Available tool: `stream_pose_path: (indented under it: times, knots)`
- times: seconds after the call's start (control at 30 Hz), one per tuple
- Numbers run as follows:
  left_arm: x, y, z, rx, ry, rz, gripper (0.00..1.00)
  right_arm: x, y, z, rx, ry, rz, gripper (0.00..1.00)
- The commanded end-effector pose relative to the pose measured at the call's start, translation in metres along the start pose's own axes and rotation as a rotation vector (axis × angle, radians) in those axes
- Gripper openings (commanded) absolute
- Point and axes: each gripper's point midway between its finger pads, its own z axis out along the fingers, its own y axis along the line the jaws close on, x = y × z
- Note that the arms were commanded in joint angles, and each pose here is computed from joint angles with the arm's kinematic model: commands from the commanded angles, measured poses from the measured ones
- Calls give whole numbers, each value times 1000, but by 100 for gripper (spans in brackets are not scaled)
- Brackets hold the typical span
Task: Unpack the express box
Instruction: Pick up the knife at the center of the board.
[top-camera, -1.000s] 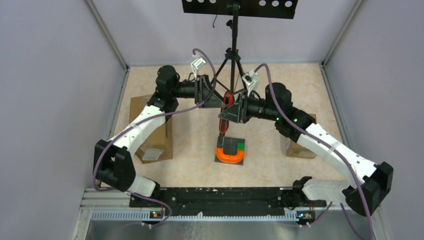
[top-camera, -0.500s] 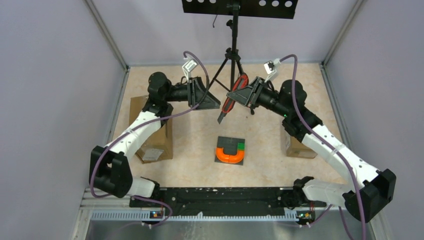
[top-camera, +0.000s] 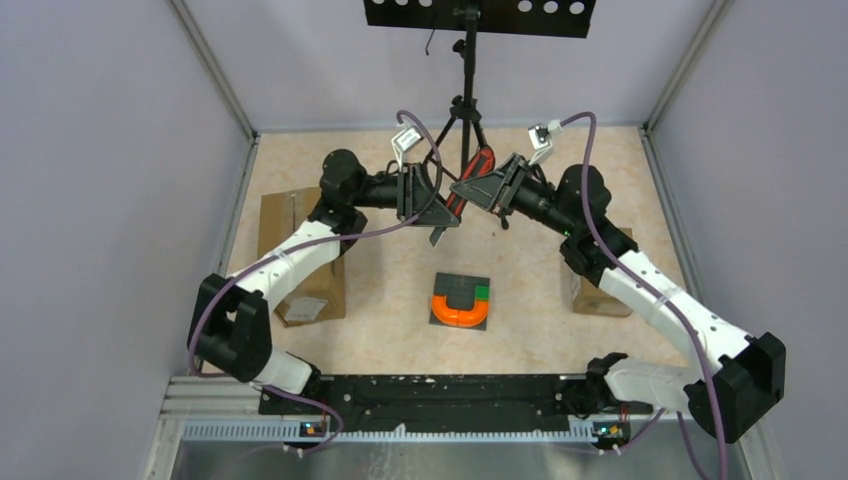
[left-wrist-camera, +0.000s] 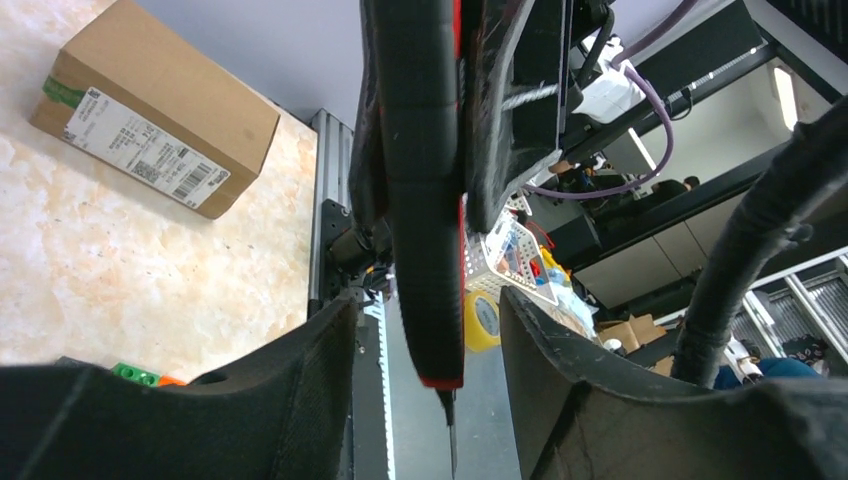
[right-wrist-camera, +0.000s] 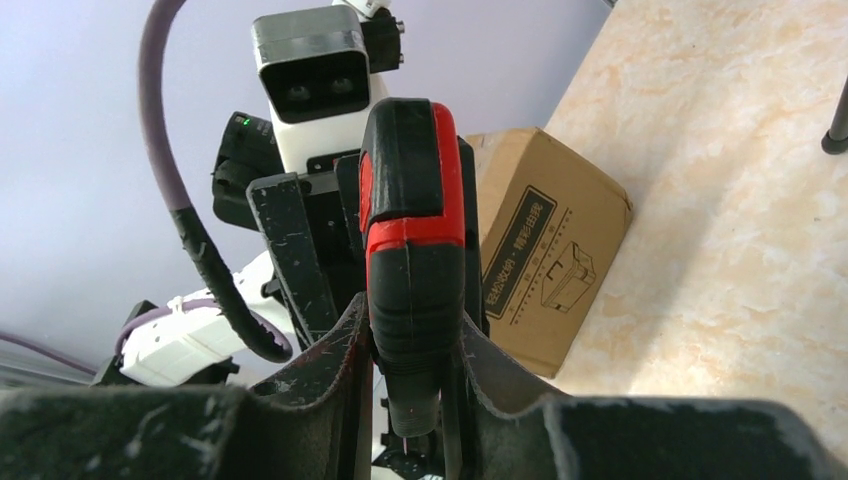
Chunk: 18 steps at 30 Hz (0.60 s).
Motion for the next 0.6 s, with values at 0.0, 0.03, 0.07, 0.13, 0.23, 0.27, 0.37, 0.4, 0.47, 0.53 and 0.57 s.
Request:
stream_pose_path:
  times: [0.0,0.03,0.07,0.13,0.23,0.27,0.37,0.4,0.47,0.53,0.57]
  knots:
    - [-19,-17,6,43,-38,78,55,-6,14,1,-66,-26,-14,0]
    - [-19,-15,6,41,-41,68,49,-4,13,2,-63,-24,-18,0]
    - [-20,-14,6,38,-45,60,44,-3,12,2,-58,-21,-23,0]
    - [-20,-10,7,33,-48,44,27,-1,11,3,-52,-17,-32,0]
    - [-18,-6,7,31,-38,28,0,1,8,3,-37,-6,-48,7]
    - [-16,-5,7,32,-30,28,0,0,7,3,-32,-4,-57,20]
    - [-11,-7,6,33,-10,43,0,-5,11,2,-28,-8,-96,51]
    - [-9,-7,5,34,-2,49,0,-6,11,2,-27,-6,-105,58]
    - [-8,-9,5,36,10,61,0,-8,15,2,-36,0,-118,65]
    - [-7,-10,4,35,20,66,0,-8,16,2,-41,7,-123,65]
    - [-6,-11,4,39,26,71,0,-7,16,2,-44,10,-122,64]
